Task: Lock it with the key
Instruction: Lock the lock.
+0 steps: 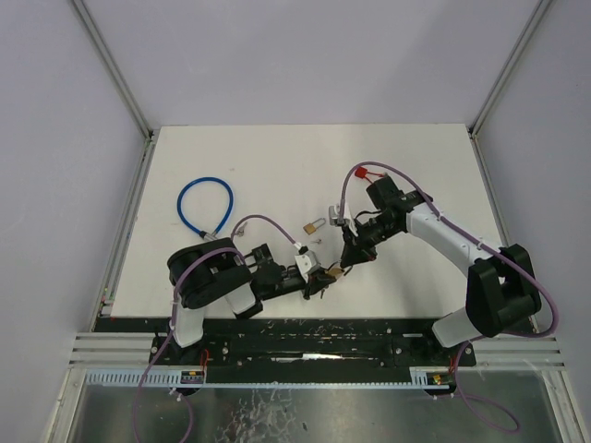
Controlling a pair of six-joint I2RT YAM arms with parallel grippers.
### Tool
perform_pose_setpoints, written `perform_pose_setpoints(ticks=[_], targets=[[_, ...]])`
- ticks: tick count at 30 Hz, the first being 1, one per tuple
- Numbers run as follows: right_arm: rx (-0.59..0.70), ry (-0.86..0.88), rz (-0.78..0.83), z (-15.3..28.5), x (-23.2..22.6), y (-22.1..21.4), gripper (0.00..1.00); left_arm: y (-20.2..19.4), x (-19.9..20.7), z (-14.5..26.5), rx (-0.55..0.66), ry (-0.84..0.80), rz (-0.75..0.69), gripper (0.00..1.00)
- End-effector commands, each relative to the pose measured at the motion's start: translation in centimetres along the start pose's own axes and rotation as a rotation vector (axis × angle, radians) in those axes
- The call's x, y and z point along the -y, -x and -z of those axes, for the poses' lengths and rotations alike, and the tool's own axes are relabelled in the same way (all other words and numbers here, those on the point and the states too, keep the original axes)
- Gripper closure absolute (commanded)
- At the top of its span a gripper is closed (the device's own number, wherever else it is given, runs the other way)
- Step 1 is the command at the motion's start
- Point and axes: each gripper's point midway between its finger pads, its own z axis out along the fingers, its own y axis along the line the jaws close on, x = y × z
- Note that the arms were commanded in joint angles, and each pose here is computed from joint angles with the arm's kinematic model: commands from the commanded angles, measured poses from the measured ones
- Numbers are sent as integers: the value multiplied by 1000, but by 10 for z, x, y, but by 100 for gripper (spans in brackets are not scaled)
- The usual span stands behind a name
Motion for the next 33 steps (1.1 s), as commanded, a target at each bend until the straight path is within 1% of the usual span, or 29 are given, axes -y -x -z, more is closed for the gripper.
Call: perform_pose_setpoints(ticks=[1,2,5,7,9,12,15,17,19,20,22,23,26,29,31,33], targets=[[45,11,27,-4,0,13,79,5,7,9,31,-42,-92,100],[38,-2,35,-3,2,12,68,1,7,12,19,-46,-105,100],[34,-25,98,-1,4,12,42,-11,7,19,-16,-53,-123,100],[33,-55,135,2,7,14,37,-16,5,23,-28,-44,-114,100],[44,-86,160,5,12,16,35,-17,3,24,-32,-25,-103,100],[100,-86,172,1,12,16,34,-16,1,26,-31,-10,-98,100],[126,-77,195,-4,10,11,35,-15,-2,25,-28,-5,-100,100],[113,-69,233,-7,9,2,37,-16,-2,25,-30,-14,-92,100],[105,-71,221,-8,9,-6,42,-16,-2,24,-28,-18,-83,100],[104,-69,214,-8,9,-8,46,-16,-3,25,-30,-18,-80,100],[109,-69,200,-8,11,-8,58,-15,-3,25,-27,-20,-79,100],[103,-70,195,-8,12,-9,63,-16,-2,25,-28,-24,-79,100],[89,-51,187,-9,10,-13,69,-16,-2,25,-29,-29,-78,100],[111,-25,205,-10,6,-10,77,-16,0,24,-29,-40,-76,100],[120,-22,214,-10,6,-7,83,-16,0,23,-29,-46,-74,100],[112,-36,224,-10,10,-7,91,-17,1,23,-31,-52,-76,100]])
